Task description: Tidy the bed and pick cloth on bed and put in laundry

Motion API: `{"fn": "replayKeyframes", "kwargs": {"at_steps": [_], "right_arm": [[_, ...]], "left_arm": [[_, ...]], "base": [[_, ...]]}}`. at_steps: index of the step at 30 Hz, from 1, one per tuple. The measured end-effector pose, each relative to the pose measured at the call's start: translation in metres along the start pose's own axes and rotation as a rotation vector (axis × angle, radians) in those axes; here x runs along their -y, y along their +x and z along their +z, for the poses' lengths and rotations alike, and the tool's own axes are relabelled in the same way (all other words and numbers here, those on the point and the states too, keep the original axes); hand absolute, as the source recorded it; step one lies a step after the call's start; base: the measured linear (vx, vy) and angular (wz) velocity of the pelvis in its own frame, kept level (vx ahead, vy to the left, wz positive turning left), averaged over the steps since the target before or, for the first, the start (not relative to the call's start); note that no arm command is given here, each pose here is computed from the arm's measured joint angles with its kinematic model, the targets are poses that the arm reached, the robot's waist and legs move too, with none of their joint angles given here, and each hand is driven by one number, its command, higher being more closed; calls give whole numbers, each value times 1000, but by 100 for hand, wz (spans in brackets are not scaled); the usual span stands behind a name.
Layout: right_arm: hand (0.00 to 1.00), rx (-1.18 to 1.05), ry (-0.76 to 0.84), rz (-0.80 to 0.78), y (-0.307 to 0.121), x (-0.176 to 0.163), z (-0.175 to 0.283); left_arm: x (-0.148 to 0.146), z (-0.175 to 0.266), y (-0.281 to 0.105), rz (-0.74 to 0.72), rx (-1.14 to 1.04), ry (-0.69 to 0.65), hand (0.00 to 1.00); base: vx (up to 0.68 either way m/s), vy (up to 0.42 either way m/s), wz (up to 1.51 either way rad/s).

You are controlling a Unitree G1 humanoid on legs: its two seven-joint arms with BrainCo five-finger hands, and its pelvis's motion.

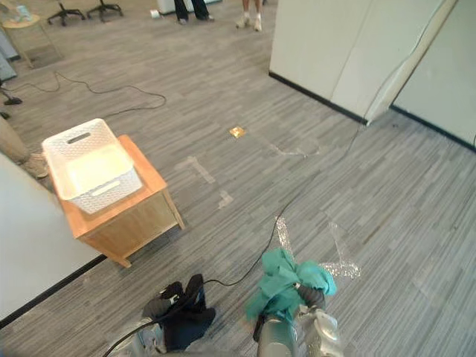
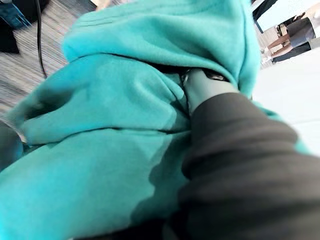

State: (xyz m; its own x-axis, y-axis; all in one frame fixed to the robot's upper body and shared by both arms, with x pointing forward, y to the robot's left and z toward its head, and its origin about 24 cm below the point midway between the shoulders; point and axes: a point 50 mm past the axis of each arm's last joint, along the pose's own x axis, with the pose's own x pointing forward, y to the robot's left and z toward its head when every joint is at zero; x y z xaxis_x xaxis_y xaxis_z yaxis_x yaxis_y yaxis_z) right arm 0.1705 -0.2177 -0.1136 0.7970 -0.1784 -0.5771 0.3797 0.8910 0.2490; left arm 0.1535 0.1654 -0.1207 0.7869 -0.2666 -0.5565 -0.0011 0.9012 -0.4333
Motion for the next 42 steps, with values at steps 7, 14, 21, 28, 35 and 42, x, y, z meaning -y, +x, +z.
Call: {"fn": "replayKeyframes", "kwargs": {"at_steps": [7,14,21,28,35,42], "right_arm": [[100,-37,-94,91,-2,-6,0],[100,-44,-145,157,-2,-16,-4],[100,-75,-179,173,-7,-17,-19],[100,-97,-199,243,-16,-37,-38],[100,-52,-193,260,-27,-35,-35],[100,0,-207,324,-18,-43,-18]], "left_arm": [[14,-14,-10,-73,4,-28,100],[13,-20,-19,-14,78,-46,100],[7,-6,-15,-19,130,-28,100],[18,-4,-7,24,120,0,100],[17,10,7,101,105,-98,100],[17,-13,-4,170,166,-220,100]], "base": [[304,-157,-59],[353,65,-115],[427,193,-42],[463,75,12],[528,-232,151],[362,-329,118]]}}
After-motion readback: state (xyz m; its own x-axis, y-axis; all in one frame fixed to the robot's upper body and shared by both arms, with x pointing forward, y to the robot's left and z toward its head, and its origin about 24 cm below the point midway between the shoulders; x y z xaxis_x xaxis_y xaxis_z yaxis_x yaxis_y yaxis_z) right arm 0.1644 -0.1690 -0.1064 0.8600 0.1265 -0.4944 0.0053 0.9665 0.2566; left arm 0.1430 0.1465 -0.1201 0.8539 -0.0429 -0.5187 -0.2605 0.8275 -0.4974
